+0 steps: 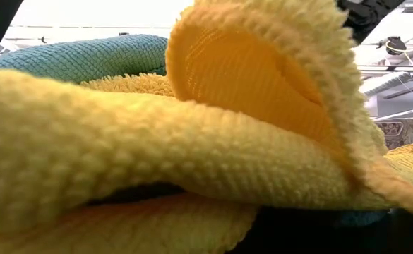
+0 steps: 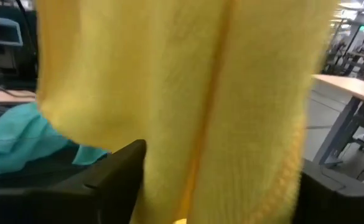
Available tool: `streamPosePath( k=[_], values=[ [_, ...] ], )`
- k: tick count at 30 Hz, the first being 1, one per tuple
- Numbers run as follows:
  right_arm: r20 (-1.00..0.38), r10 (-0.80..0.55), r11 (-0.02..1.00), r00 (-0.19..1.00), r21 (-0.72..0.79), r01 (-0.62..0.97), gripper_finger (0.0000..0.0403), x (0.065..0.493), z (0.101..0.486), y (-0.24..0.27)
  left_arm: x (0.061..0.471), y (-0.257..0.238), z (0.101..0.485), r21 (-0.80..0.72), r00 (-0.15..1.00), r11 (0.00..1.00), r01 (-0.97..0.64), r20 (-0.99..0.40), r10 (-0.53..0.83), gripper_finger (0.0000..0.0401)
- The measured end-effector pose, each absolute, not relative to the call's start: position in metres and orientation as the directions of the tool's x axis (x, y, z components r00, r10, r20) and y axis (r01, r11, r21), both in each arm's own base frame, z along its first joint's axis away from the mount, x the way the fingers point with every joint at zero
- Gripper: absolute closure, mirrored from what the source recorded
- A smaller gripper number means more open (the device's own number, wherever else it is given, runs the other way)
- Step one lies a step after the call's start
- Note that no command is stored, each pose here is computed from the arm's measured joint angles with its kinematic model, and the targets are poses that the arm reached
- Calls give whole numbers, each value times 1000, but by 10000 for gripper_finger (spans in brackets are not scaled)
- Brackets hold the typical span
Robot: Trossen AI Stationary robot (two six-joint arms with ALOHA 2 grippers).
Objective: Sort microfiber towel by color & place in baskets
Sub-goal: Put the yellow microfiber cloth into the right transparent bin
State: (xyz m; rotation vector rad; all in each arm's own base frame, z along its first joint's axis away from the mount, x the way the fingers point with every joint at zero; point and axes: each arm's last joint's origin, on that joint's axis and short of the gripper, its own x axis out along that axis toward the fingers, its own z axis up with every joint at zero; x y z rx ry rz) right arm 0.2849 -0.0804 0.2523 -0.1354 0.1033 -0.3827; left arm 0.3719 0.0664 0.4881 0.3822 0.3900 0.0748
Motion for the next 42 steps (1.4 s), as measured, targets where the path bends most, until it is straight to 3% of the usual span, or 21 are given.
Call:
streamPosePath(
  k=[4, 10, 12, 19, 24, 29, 35, 42],
  values=[
    [-84, -388, 915, 918, -154, 372, 183, 292, 251, -82, 371, 64, 486, 373, 915, 928, 16, -379, 137, 401],
    [-61, -405, 901, 912, -196, 387, 358, 287, 260, -82, 367, 63, 477, 376, 863, 927, 18, -474, 176, 401],
    [-42, -405, 895, 913, -220, 387, 389, 283, 266, -80, 365, 62, 473, 371, 836, 928, 29, -518, 181, 401],
    [39, -454, 860, 890, -242, 449, 399, 255, 299, -74, 355, 62, 460, 361, 717, 933, -12, -647, 259, 401],
    [79, -411, 878, 908, -234, 417, 400, 230, 322, -66, 349, 66, 454, 431, 616, 897, -99, -681, 395, 401],
    [96, -394, 890, 914, -207, 406, 401, 203, 337, -58, 346, 71, 451, 406, 579, 900, -161, -699, 419, 390],
    [134, -377, 903, 916, -164, 396, 402, 172, 352, -49, 344, 70, 450, 402, 556, 902, -158, -718, 417, 333],
    [99, -340, 930, 935, -112, 350, 402, 143, 356, -41, 343, 70, 449, 401, 552, 902, -157, -722, 417, 233]
  ],
)
